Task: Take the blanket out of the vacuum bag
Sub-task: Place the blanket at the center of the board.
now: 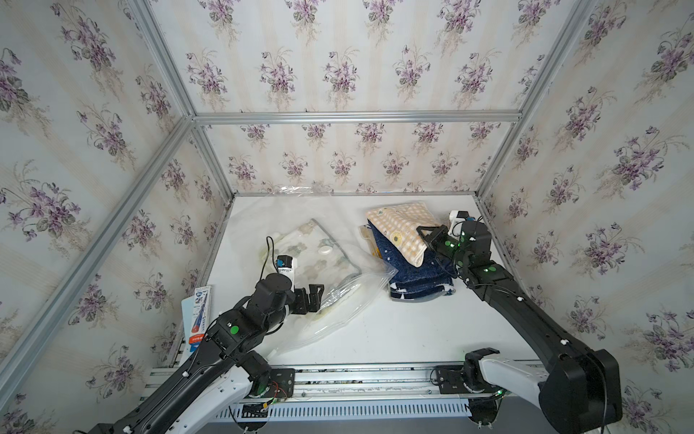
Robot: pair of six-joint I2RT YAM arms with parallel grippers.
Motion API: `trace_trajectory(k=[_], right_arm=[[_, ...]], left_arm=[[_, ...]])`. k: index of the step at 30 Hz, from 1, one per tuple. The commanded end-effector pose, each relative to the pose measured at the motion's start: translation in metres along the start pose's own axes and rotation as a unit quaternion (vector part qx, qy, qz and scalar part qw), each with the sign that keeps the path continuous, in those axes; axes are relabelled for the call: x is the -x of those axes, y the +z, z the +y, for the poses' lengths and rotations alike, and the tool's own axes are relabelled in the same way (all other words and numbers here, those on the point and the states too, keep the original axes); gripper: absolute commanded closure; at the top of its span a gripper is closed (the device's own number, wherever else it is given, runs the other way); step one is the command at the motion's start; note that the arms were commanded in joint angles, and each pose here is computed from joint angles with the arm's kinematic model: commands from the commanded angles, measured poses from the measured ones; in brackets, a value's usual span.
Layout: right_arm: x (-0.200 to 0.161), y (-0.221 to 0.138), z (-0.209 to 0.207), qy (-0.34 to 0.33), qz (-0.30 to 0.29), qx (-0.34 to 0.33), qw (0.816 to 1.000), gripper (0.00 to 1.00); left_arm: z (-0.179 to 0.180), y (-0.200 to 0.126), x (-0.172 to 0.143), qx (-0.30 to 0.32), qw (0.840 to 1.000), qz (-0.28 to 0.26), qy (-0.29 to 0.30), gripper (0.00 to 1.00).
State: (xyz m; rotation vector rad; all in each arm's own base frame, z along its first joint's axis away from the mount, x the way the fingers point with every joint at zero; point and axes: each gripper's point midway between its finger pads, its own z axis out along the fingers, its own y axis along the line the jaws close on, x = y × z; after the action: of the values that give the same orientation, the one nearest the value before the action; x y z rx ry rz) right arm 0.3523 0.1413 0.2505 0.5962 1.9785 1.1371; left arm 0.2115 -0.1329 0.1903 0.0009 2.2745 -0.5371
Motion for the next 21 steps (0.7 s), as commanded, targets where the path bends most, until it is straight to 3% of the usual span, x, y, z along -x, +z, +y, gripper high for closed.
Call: trace_trajectory(k=[1, 4, 6, 8, 14, 18, 21], right_arm=[[-0.008, -0.012, -0.010, 0.027, 0.001, -0.021, 0.999, 0.96], [-0.027, -0.021, -0.033, 0.042, 0.009, -0.044, 0.998, 0.83], [-0.037, -0.025, -0.054, 0.046, 0.012, -0.068, 0.997, 0.64], [-0.043, -0.030, -0.070, 0.025, 0.021, -0.100, 0.994, 0.52], [-0.037, -0.062, -0.081, -0.057, 0.017, -0.179, 0.982, 0.33], [-0.032, -0.090, -0.070, -0.094, 0.009, -0.195, 0.976, 0.33], [-0.029, -0.102, -0.050, -0.122, 0.001, -0.169, 0.978, 0.47]], left_arm=[[-0.004, -0.003, 0.003, -0.005, 1.000, -0.004, 0.002, 0.00], [-0.006, -0.001, 0.002, -0.010, 1.000, -0.004, 0.004, 0.00], [-0.007, 0.001, 0.001, -0.011, 1.000, 0.000, 0.004, 0.00], [-0.011, 0.003, 0.001, -0.015, 1.000, 0.004, 0.007, 0.00], [-0.020, 0.002, 0.003, -0.029, 0.999, 0.004, 0.025, 0.01], [-0.025, 0.004, -0.006, -0.029, 0.997, 0.018, 0.063, 0.02], [-0.025, 0.007, -0.020, -0.004, 0.993, 0.042, 0.112, 0.06]])
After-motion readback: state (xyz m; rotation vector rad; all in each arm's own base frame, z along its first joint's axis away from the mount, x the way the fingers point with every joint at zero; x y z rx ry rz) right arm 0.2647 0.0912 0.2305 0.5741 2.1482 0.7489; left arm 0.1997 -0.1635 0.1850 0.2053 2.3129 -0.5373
